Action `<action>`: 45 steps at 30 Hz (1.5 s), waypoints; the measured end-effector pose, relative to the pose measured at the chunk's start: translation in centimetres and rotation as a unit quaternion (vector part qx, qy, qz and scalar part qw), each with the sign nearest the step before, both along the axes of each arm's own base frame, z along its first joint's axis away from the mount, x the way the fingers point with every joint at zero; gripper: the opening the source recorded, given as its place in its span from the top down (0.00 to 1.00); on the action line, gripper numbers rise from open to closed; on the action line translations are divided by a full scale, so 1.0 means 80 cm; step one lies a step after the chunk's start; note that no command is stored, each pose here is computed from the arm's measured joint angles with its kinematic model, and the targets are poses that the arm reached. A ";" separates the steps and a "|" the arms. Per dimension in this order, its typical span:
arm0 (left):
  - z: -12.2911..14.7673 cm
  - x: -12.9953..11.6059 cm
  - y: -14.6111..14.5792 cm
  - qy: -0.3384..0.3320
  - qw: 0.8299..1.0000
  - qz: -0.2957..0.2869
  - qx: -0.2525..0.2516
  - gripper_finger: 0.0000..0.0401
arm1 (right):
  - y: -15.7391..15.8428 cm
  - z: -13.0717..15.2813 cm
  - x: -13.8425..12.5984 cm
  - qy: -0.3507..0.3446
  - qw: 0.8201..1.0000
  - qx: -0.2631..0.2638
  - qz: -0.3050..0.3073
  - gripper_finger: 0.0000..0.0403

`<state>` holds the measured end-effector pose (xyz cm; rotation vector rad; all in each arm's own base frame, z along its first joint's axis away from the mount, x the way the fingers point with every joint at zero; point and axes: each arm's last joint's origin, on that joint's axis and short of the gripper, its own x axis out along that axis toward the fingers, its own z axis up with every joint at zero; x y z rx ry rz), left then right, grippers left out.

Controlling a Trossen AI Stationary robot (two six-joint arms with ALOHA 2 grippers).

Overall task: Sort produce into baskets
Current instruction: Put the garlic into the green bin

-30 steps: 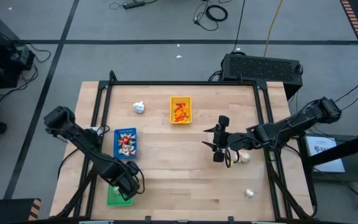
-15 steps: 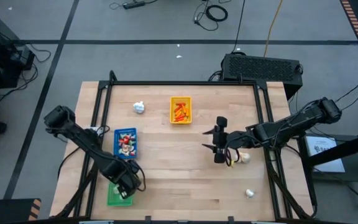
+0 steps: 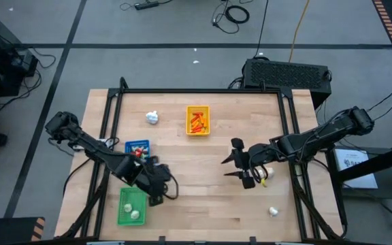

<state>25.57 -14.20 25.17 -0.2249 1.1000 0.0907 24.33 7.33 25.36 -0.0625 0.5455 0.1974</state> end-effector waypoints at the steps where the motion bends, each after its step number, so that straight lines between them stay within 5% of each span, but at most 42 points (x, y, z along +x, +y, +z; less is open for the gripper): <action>1: 0.003 0.007 0.002 -0.036 0.999 -0.010 0.024 0.44 | 0.000 -0.001 0.000 0.006 1.000 0.012 0.000 0.48; 5: 0.009 0.027 0.018 -0.091 0.993 -0.026 0.073 0.44 | 0.005 0.001 -0.010 0.098 0.993 0.062 -0.006 0.48; 9: 0.010 0.026 0.040 -0.071 0.988 -0.048 0.131 0.44 | 0.012 0.009 -0.024 0.181 0.978 0.090 -0.054 0.48; 17: -0.014 0.009 0.086 -0.078 0.982 -0.046 0.167 0.44 | 0.035 -0.015 -0.070 0.341 0.919 0.106 -0.165 0.48; 23: -0.010 -0.005 0.108 -0.186 0.970 -0.053 0.149 0.44 | 0.056 -0.024 -0.093 0.367 0.895 0.132 -0.216 0.48; 29: -0.016 0.003 0.115 -0.333 0.928 -0.104 0.132 0.44 | 0.074 -0.027 -0.106 0.364 0.871 0.176 -0.278 0.48; 35: -0.034 0.019 0.125 -0.381 0.905 -0.132 0.137 0.44 | 0.089 -0.032 -0.116 0.376 0.843 0.209 -0.323 0.48; 40: -0.043 0.034 0.131 -0.405 0.888 -0.171 0.134 0.44 | 0.090 -0.045 -0.119 0.390 0.830 0.167 -0.363 0.48; 45: -0.049 0.043 0.134 -0.420 0.879 -0.192 0.122 0.44 | 0.088 -0.059 -0.112 0.382 0.859 0.072 -0.332 0.48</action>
